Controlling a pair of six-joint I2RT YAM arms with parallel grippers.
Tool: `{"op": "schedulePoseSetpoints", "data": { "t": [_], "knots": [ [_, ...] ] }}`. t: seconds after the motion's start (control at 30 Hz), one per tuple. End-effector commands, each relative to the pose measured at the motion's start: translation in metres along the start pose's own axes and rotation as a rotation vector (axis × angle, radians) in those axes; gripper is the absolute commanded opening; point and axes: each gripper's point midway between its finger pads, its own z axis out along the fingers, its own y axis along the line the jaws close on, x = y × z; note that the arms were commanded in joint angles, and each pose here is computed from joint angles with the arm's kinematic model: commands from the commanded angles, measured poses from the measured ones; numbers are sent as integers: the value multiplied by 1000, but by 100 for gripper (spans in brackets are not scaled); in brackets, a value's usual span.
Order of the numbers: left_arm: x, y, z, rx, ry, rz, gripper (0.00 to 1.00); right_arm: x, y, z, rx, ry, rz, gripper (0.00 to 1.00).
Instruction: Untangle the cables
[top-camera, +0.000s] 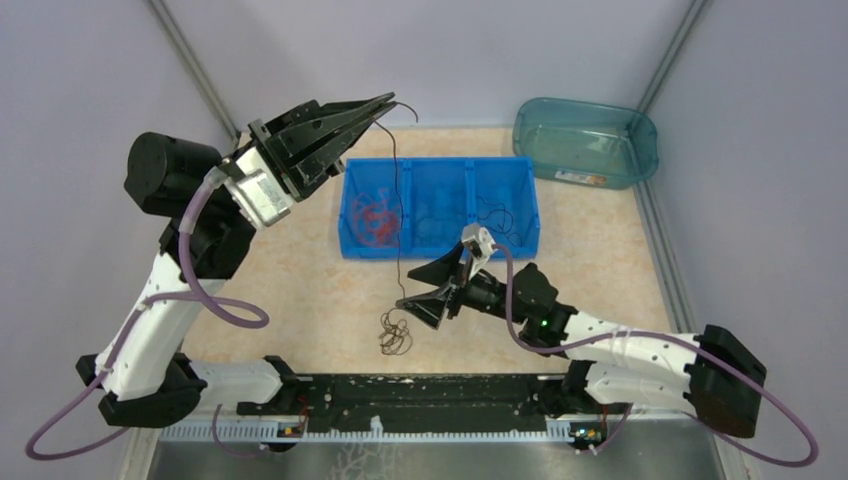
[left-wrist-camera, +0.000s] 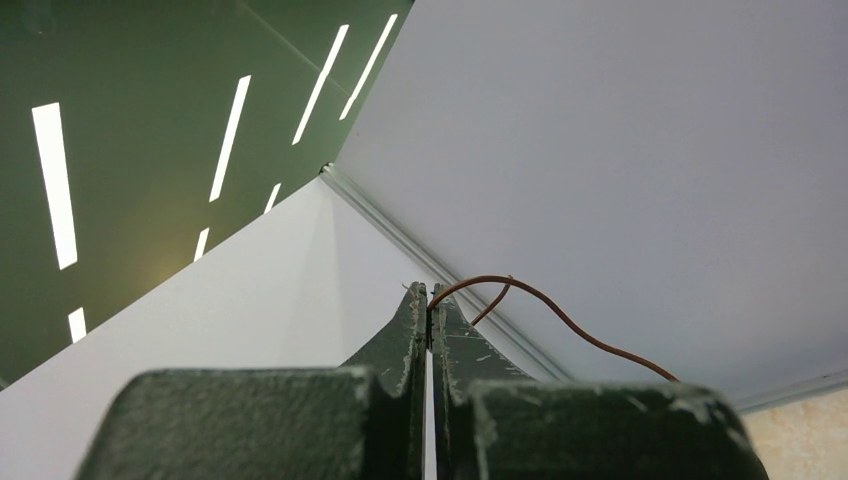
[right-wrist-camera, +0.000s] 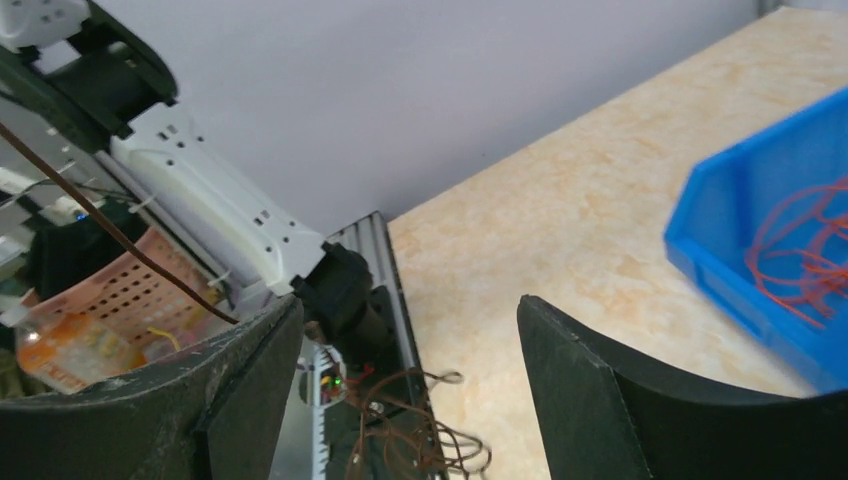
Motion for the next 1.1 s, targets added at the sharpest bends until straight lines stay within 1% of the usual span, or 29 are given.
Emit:
{"op": "schedulePoseSetpoints", "data": {
  "t": [0.0,0.07,0.1,0.17,0.27,0.4,0.53,0.67,0.73,0.8,1.07],
  "knots": [
    [-21,7,0,-3,-51,38,0,-8,-20,-19,135,-39,-84,84],
    [-21,6,1,-1,-52,37,0,-12,-15,-25,119,-54,-116,95],
    [-21,6,1,-1,-53,37,0,-15,-10,-28,97,-63,-134,99],
    [-21,6,1,1,-55,36,0,-22,-5,-31,80,-85,-167,99],
    [-22,6,2,2,-61,36,0,-27,-8,-38,109,-100,-198,99],
    [-23,5,3,4,-64,33,0,-30,-7,-43,113,-107,-212,99],
    [-23,4,4,6,-67,33,0,-41,6,-30,51,-140,-195,90],
    [-22,3,7,6,-73,26,0,-50,8,4,15,-120,-190,81],
    [-23,4,8,4,-76,26,0,-44,1,21,21,-96,-178,77],
    [-24,5,8,1,-78,27,0,-39,-4,29,24,-100,-164,73],
    [-32,12,10,-13,-98,33,0,-5,-19,37,21,-80,-71,54]
  ]
}}
